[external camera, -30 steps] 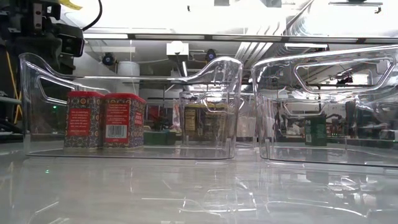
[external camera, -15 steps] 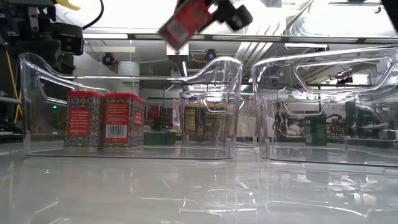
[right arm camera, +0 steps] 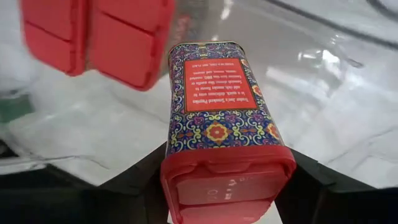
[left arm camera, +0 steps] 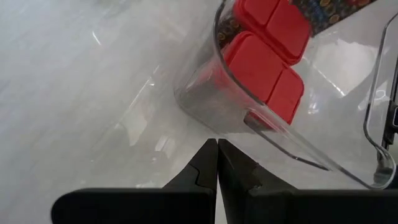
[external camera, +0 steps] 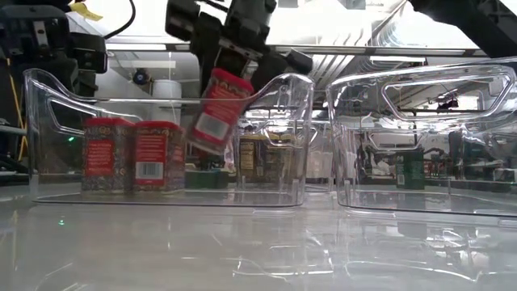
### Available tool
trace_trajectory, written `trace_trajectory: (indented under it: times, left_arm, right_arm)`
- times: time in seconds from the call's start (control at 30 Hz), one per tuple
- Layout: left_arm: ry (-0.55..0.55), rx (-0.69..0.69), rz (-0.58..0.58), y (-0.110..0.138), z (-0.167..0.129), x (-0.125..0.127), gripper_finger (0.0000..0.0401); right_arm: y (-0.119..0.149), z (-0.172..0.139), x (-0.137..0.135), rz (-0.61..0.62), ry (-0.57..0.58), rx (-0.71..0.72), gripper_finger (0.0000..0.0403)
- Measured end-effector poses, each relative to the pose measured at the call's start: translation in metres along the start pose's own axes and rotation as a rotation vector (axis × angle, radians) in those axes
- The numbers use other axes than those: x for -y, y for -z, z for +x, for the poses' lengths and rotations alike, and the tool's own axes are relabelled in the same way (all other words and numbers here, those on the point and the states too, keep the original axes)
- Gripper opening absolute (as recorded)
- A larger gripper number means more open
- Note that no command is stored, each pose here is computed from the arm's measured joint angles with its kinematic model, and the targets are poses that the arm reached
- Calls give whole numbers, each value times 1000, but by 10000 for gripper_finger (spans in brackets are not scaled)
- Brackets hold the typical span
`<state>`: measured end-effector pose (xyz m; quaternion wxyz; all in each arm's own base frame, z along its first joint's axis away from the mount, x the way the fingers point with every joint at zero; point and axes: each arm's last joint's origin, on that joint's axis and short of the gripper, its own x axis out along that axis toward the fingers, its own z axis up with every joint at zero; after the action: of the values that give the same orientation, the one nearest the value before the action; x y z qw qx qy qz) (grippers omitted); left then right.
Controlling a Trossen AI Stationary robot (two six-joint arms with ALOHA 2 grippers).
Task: Sort spices by type
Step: Put the bottom red seasoning can into the left transparent bin
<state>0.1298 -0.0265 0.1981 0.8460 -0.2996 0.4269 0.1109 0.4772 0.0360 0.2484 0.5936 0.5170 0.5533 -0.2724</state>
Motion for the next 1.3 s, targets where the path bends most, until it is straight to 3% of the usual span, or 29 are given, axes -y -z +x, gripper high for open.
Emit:
trace_trajectory:
  times: [0.33,0.63,0.77,0.87,1.1,1.3]
  left_arm:
    - [7,7,10,-1,0,1,0]
    - [12,11,10,-1,0,1,0]
    - [12,11,10,-1,0,1,0]
    - [12,11,9,-1,0,1,0]
    - [12,11,9,-1,0,1,0]
    - [4,3,10,0,0,0,0]
  right_arm:
    - [-5,6,2,121,35,81,209]
    - [-10,21,2,142,57,96,211]
    - [-18,20,2,155,39,145,278]
    - [-21,19,3,160,39,133,306]
    - [-19,0,0,59,13,133,305]
    - [3,-23,12,-27,116,124,274]
